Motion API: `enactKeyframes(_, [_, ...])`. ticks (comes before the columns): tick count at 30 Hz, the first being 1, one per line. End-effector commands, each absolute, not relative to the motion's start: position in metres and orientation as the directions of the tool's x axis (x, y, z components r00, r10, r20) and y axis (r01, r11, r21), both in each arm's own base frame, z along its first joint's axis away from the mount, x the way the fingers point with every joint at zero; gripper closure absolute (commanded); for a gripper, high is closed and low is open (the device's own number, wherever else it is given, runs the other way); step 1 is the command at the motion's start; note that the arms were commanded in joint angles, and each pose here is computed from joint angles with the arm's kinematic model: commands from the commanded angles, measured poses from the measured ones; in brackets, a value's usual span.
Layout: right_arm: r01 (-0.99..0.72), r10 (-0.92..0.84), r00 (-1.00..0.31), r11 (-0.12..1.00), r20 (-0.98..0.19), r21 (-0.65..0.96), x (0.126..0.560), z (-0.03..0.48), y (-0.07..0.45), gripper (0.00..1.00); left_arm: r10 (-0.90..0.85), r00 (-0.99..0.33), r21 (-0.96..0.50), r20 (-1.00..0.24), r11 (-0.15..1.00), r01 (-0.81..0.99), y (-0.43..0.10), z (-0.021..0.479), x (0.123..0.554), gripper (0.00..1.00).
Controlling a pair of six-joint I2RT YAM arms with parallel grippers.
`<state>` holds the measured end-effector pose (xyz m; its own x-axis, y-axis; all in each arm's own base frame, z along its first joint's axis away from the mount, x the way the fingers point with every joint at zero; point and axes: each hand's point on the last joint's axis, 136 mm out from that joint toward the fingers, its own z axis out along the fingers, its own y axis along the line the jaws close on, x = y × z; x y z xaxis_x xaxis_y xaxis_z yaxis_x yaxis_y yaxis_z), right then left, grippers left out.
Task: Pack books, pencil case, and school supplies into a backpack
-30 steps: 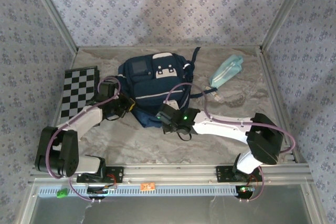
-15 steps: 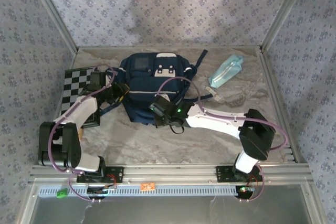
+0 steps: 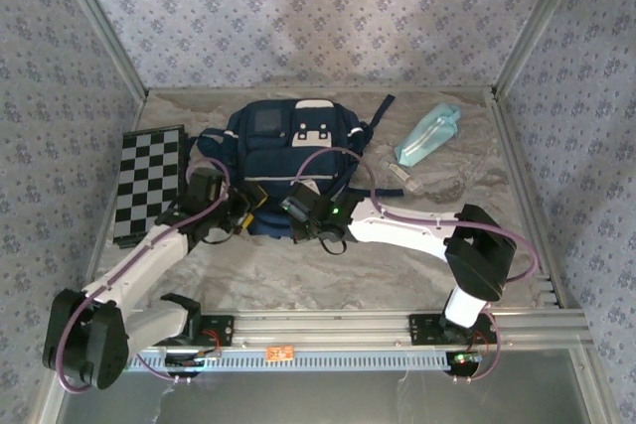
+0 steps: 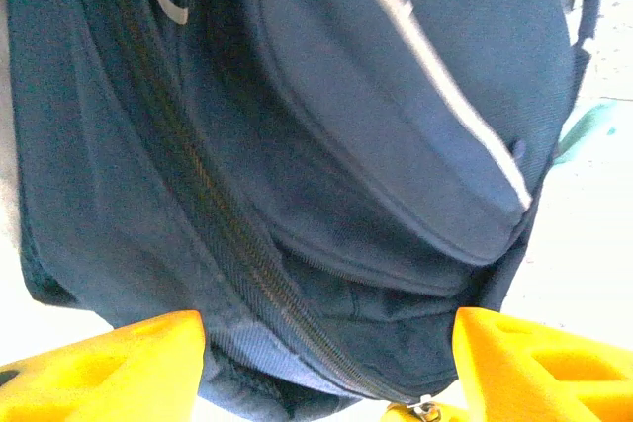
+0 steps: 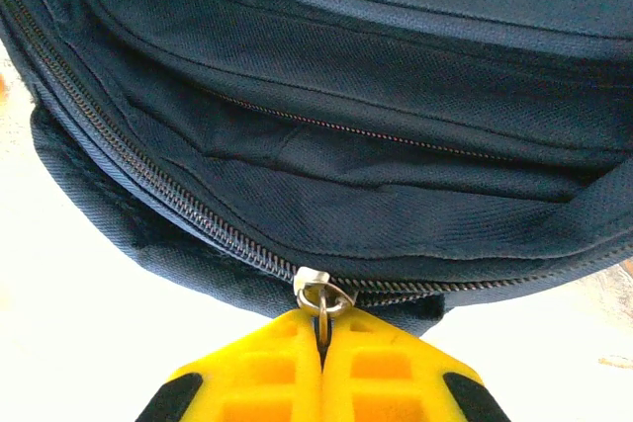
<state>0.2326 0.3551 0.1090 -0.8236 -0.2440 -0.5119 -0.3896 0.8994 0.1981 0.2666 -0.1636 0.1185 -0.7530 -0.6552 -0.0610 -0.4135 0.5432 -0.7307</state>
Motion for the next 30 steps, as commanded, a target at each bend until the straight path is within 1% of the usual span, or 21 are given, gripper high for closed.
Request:
enactKeyframes(1, [-0.413,-0.270,-0.810,0.892,-0.520,0.181,0.230,0.105,0.359,1.00,-0.725,-0.688,-0.755,-0.033,0.469,-0.458,-0.176,0.125,0.280,0.33])
enactKeyframes(3, [-0.417,-0.276,-0.804,0.893,-0.526,0.170,0.229,0.106,0.359,1.00,-0.727,-0.686,-0.752,-0.012,0.459,-0.473,-0.185,0.123,0.285,0.34])
enactKeyframes(8, [-0.413,-0.279,-0.802,0.898,-0.529,0.152,0.231,0.106,0.357,1.00,-0.740,-0.672,-0.732,0.001,0.457,-0.505,-0.199,0.110,0.287,0.44])
enactKeyframes(19, [-0.398,-0.289,-0.798,0.912,-0.529,0.101,0.232,0.104,0.344,1.00,-0.739,-0.673,-0.674,-0.045,0.519,-0.526,-0.185,0.092,0.288,0.92])
enactKeyframes(21, [-0.395,-0.286,-0.797,0.913,-0.531,0.100,0.231,0.108,0.341,1.00,-0.740,-0.670,-0.669,-0.053,0.525,-0.527,-0.179,0.093,0.290,0.97])
enactKeyframes(22, [-0.391,-0.298,-0.806,0.917,-0.512,0.080,0.227,0.098,0.331,1.00,-0.739,-0.671,-0.668,-0.060,0.529,-0.524,-0.176,0.094,0.291,1.00])
enactKeyframes(27, [-0.363,-0.293,-0.819,0.930,-0.493,0.051,0.227,0.094,0.306,1.00,-0.744,-0.658,-0.658,-0.115,0.553,-0.511,-0.148,0.106,0.300,1.00])
enactKeyframes(30, [-0.378,-0.326,-0.818,0.926,-0.473,0.017,0.229,0.089,0.289,1.00,-0.748,-0.648,-0.661,-0.144,0.560,-0.499,-0.125,0.115,0.308,1.00])
